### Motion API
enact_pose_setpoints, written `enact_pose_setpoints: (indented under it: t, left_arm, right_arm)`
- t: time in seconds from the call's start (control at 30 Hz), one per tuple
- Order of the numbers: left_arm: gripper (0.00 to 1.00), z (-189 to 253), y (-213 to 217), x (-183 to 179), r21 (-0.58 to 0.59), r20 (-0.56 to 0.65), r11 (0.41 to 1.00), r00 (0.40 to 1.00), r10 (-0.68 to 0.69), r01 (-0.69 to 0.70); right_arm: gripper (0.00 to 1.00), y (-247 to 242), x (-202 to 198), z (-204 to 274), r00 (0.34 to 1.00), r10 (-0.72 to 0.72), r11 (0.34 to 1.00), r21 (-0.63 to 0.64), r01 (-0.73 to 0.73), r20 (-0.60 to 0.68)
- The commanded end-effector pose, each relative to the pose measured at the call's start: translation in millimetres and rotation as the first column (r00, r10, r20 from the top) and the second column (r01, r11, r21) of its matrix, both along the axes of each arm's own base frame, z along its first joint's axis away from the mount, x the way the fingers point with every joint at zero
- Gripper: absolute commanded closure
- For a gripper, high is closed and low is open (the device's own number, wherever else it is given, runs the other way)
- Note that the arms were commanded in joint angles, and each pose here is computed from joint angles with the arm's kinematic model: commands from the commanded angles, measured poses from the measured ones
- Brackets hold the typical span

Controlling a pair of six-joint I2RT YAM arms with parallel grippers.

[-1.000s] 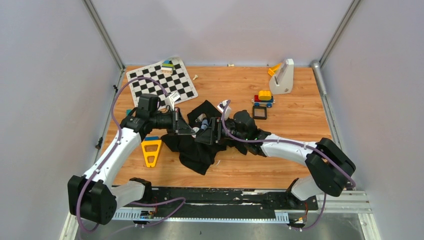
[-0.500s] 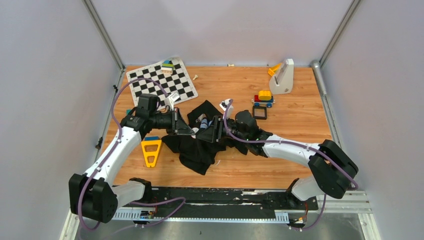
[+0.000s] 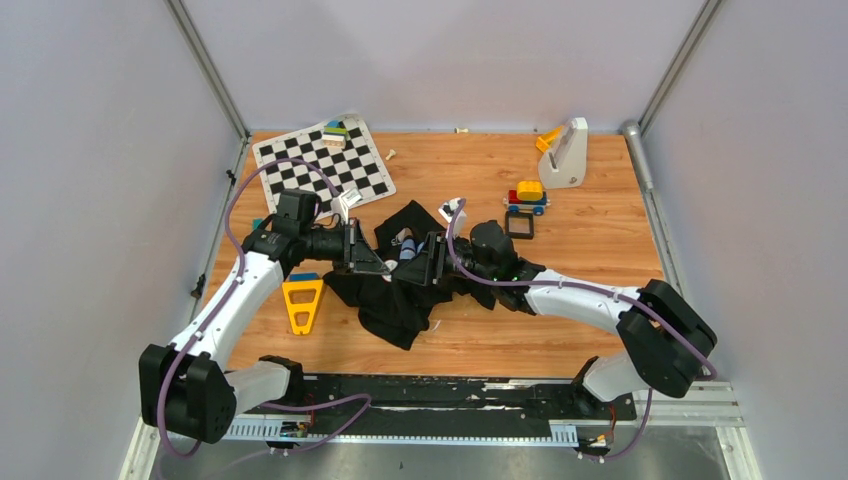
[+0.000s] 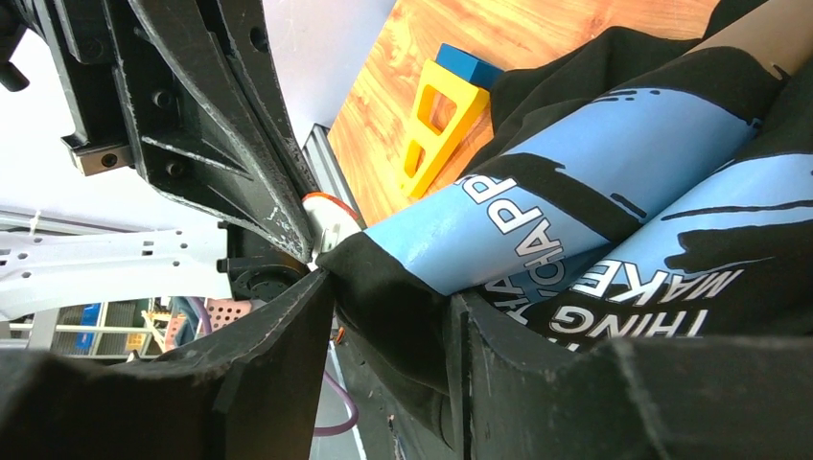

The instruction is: Remove the brooch from the garment

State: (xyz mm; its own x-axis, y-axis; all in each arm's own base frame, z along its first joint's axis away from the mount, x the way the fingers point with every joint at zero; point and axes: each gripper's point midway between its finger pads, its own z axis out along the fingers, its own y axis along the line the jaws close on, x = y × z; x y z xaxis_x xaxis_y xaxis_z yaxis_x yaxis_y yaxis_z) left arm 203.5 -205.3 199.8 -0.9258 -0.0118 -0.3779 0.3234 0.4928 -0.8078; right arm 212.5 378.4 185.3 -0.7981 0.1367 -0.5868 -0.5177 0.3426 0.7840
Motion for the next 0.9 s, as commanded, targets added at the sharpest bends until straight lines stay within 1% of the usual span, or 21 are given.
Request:
enact_pose_setpoints:
  t: [0.0,0.23,0.4,0.6,0.77,0.87]
  left_arm:
    - [1.0,14.6,-3.7,-5.3,-0.053,0.035,0.997,0.998,-0.051,0.053]
    - [1.0,17.8,-5.1,-6.4,-0.071,0.038,0.996,0.998,-0.054,0.057]
    - [1.0,18.0,-4.7,-8.1,-0.072,0.042,0.996,0.998,-0.054,0.057]
    - [1.0,16.0,-4.1,-9.3,-0.068,0.031,0.996,0.998,-0.05,0.052]
    - [1.0,13.0,-1.7,-10.2,-0.04,0.01,0.998,0.999,-0.047,0.047]
    - [1.0,9.7,-1.0,-12.3,-0.032,-0.012,0.998,0.998,-0.055,0.055]
  right_arm:
    - [0.54,7.6,-1.4,25.4,0.999,0.029,0.996,0.086,-0.031,0.032]
    - [0.58,13.0,-3.9,29.0,0.999,0.049,0.99,0.134,-0.048,-0.004]
    - [0.6,14.1,-2.7,28.8,0.999,0.047,0.989,0.143,-0.044,-0.018]
    - [0.71,11.3,2.2,27.3,1.0,0.021,0.992,0.124,-0.019,-0.014]
    - [0.71,9.4,6.0,26.4,1.0,0.001,0.994,0.105,-0.001,0.002]
    - [0.66,12.5,3.6,27.5,1.0,0.027,0.994,0.108,-0.027,0.001]
